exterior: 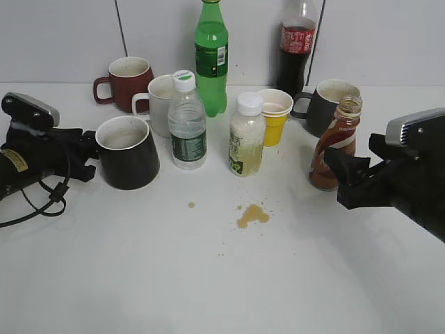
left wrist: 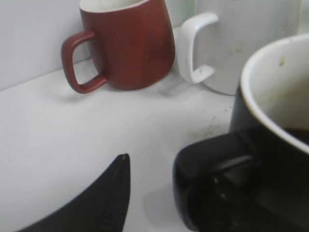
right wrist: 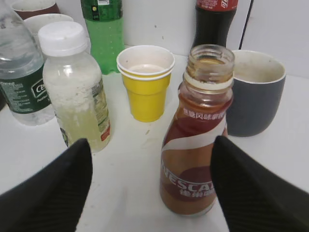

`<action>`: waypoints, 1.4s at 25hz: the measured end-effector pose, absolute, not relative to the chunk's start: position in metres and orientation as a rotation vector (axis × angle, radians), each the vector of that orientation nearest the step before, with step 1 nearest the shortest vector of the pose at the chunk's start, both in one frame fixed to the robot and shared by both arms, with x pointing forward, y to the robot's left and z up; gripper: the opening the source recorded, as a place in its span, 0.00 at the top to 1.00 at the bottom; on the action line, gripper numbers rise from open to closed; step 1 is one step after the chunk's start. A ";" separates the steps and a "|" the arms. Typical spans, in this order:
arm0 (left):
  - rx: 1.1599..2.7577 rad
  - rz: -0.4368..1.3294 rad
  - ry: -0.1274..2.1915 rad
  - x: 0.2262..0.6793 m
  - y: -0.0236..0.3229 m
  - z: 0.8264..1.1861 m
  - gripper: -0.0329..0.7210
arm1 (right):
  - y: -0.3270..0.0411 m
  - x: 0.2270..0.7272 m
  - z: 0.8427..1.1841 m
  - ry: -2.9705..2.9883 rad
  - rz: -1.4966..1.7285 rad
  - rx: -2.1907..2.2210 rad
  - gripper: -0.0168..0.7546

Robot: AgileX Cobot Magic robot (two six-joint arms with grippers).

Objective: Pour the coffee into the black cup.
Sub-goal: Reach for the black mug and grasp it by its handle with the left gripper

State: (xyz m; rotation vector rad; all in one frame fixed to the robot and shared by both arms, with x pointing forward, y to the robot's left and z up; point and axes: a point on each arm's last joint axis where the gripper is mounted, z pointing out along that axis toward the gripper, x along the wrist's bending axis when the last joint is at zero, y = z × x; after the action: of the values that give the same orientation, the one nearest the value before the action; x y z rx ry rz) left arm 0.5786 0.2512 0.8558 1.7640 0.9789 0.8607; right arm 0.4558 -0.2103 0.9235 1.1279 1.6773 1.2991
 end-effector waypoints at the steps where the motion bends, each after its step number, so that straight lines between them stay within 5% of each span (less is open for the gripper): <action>1: 1.773 0.855 0.972 0.581 0.250 0.853 0.52 | -0.210 0.456 0.924 1.673 1.303 1.127 0.24; 11: 1.742 0.878 0.906 0.611 0.246 0.843 0.53 | -0.210 0.456 0.924 1.673 1.302 1.123 0.24; 18: 1.681 0.845 0.834 0.625 0.239 0.834 0.64 | -0.210 0.456 0.924 1.677 1.293 1.108 0.24; 35: 1.604 0.747 0.837 0.623 0.235 0.836 0.59 | -0.211 0.456 0.924 1.683 1.275 1.088 0.24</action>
State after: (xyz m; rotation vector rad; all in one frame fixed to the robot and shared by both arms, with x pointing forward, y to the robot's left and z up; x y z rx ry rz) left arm 0.6235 0.2348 0.8361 1.6037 0.8370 0.7469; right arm 0.4561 -0.2106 0.9241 1.0877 1.6827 1.2752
